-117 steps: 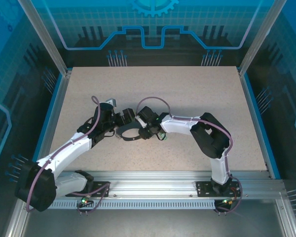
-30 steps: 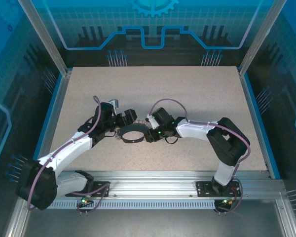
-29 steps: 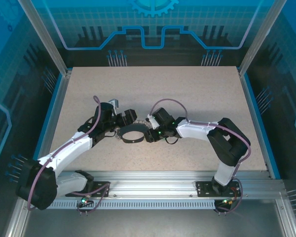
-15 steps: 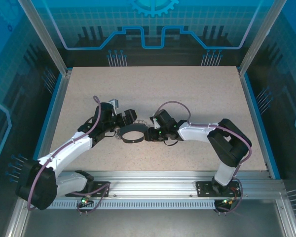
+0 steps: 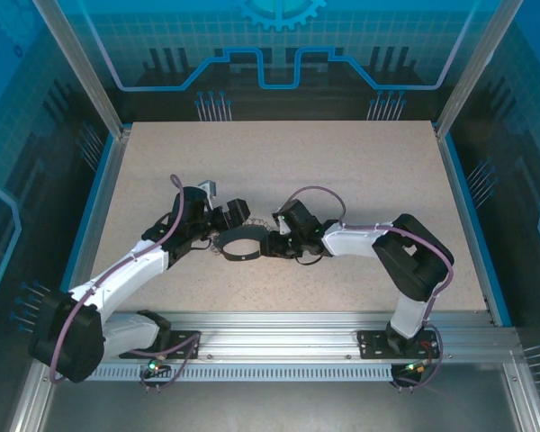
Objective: Put the keys on the keyring
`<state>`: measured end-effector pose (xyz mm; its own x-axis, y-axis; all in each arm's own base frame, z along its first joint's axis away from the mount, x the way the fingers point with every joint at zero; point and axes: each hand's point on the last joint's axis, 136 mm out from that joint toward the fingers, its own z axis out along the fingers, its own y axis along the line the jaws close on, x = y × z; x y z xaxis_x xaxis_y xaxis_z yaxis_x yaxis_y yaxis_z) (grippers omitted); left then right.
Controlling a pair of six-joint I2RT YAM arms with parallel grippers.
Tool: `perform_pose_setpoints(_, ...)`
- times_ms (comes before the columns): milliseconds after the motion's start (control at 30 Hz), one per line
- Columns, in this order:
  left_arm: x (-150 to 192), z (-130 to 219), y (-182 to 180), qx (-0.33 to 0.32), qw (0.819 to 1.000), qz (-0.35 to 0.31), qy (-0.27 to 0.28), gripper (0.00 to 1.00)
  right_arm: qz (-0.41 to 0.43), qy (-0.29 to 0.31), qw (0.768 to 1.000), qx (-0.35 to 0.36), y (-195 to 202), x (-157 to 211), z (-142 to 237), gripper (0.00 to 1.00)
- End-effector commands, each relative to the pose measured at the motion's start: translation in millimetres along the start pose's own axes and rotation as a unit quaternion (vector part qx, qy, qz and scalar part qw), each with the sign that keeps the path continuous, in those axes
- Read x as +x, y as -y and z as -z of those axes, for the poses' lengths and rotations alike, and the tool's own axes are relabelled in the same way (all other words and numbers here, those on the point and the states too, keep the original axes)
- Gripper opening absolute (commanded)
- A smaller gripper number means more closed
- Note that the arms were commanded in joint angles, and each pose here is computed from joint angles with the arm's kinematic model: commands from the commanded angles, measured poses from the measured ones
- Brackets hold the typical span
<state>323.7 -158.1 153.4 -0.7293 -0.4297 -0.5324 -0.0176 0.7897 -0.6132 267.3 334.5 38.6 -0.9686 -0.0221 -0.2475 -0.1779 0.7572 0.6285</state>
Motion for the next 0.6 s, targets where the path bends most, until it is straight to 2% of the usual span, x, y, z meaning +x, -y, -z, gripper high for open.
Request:
perform_pose_setpoints(0,-6,1,6,0.013,1.0,-0.001,0.009,0.99,-0.006,-0.006,1.0,-0.006,-3,0,-8,0.35)
perform_pose_setpoints(367,-5,1,5,0.012,1.0,-0.002,0.009,0.99,-0.006,-0.004,1.0,0.003,0,-8,-12,0.35)
perform_pose_setpoints(567,-5,0,5,0.012,1.0,-0.004,0.009,0.99,-0.007,0.0,1.0,0.011,4,-15,-11,0.29)
